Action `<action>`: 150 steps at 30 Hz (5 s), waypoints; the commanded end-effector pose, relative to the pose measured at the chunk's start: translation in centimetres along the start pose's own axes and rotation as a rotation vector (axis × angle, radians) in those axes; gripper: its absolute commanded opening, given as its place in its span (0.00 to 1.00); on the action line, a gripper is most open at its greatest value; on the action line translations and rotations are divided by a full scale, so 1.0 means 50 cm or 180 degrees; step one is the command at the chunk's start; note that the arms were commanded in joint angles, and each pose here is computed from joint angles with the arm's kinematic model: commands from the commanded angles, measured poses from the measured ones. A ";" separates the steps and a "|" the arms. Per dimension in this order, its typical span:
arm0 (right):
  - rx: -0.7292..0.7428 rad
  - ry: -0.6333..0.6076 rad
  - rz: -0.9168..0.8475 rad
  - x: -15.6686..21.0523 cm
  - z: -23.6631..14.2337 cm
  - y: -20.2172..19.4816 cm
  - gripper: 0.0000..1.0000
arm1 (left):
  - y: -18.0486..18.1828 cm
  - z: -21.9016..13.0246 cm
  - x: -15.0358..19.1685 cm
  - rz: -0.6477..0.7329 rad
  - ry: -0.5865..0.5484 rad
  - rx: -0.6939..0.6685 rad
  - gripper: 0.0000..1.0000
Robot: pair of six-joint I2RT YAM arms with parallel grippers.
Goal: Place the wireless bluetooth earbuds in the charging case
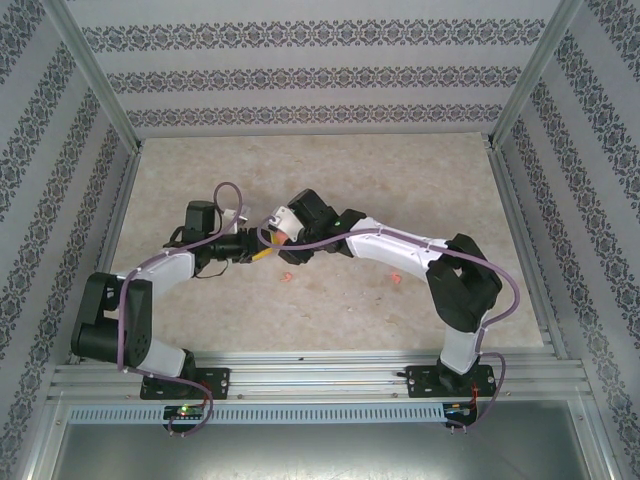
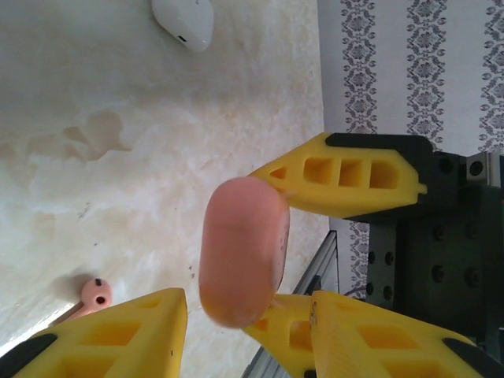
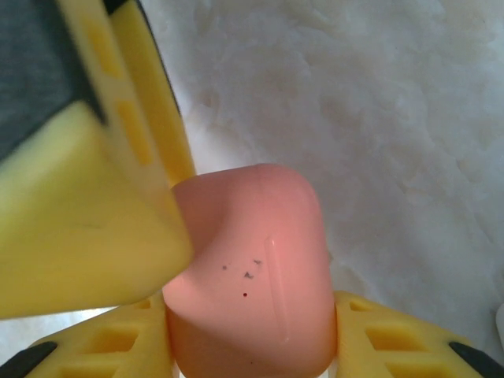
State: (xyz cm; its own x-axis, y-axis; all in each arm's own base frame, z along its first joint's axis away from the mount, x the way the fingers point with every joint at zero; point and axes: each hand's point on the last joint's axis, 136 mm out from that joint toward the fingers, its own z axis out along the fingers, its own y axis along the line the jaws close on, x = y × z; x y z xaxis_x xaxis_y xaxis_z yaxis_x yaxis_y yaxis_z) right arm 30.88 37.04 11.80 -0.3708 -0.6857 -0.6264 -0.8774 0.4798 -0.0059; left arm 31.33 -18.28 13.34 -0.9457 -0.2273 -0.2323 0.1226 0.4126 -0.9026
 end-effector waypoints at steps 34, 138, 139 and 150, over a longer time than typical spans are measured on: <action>-0.0519 -0.1001 0.0708 -0.131 -0.248 0.018 0.67 | -0.153 -0.023 -0.080 0.1232 -0.0741 0.0599 0.00; -0.0321 0.1514 0.3401 0.150 0.145 0.067 0.47 | -0.169 -0.178 0.073 0.2772 -0.1676 -0.0389 0.00; -0.0307 0.1532 0.3394 0.154 0.144 0.067 0.47 | -0.170 -0.178 0.073 0.2770 -0.1672 -0.0386 0.00; -0.0233 0.1470 0.3273 0.162 0.128 0.061 0.33 | -0.165 -0.176 0.072 0.2724 -0.1706 -0.0371 0.00</action>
State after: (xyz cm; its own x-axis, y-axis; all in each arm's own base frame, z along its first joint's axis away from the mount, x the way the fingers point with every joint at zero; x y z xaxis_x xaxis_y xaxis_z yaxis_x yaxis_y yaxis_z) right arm 27.51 37.62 2.06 -0.9918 -0.1167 0.0517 -0.0819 0.8927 0.4432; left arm 24.45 -14.58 23.06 -0.2984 -0.1542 -0.9419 0.6342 0.7054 -0.3164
